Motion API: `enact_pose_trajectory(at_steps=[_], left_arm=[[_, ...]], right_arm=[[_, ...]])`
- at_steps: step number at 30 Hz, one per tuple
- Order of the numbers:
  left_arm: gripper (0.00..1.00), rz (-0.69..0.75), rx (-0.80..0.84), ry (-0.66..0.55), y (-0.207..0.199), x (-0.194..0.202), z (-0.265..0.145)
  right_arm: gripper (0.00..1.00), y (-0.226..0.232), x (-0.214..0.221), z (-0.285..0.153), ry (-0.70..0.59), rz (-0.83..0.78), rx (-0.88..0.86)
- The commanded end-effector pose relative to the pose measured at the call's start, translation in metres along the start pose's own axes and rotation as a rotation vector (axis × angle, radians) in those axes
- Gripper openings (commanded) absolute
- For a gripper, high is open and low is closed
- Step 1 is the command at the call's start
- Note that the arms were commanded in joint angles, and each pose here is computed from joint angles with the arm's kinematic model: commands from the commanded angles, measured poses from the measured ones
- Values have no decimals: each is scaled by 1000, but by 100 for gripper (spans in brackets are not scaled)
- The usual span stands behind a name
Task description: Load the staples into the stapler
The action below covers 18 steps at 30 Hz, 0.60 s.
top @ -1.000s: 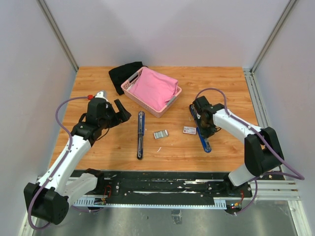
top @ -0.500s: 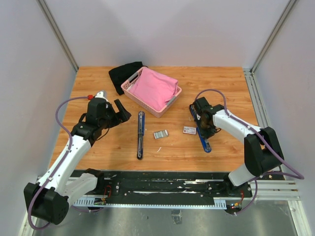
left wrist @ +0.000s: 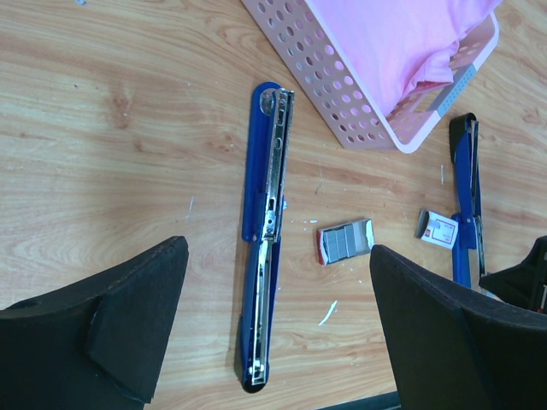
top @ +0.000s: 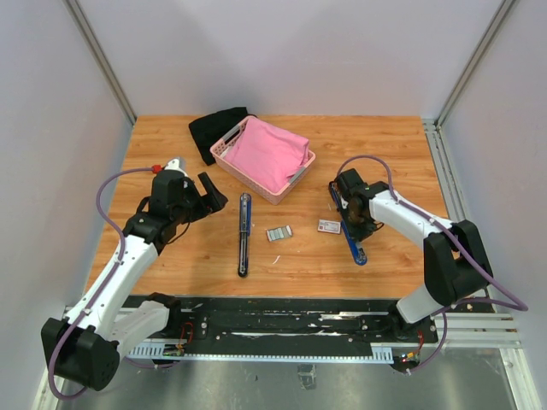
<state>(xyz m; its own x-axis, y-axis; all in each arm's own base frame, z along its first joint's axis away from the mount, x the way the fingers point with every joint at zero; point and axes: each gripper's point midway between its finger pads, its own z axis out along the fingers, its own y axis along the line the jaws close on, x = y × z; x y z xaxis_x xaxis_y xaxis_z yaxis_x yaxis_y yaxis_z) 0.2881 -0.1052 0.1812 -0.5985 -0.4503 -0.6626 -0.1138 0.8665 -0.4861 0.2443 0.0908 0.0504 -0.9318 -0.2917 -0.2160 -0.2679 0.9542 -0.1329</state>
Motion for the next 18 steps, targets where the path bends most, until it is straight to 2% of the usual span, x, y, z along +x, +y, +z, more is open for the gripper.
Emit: enact_pose_trajectory(at_steps=[1,18], left_arm=[[92,9,19,-23,-5,-6,-3],[92,10,17,-28,-4,-6,-4]], right_arm=[[12,0,-7,-9,-3,-39,2],[12,3,2,5,34,-48,-13]])
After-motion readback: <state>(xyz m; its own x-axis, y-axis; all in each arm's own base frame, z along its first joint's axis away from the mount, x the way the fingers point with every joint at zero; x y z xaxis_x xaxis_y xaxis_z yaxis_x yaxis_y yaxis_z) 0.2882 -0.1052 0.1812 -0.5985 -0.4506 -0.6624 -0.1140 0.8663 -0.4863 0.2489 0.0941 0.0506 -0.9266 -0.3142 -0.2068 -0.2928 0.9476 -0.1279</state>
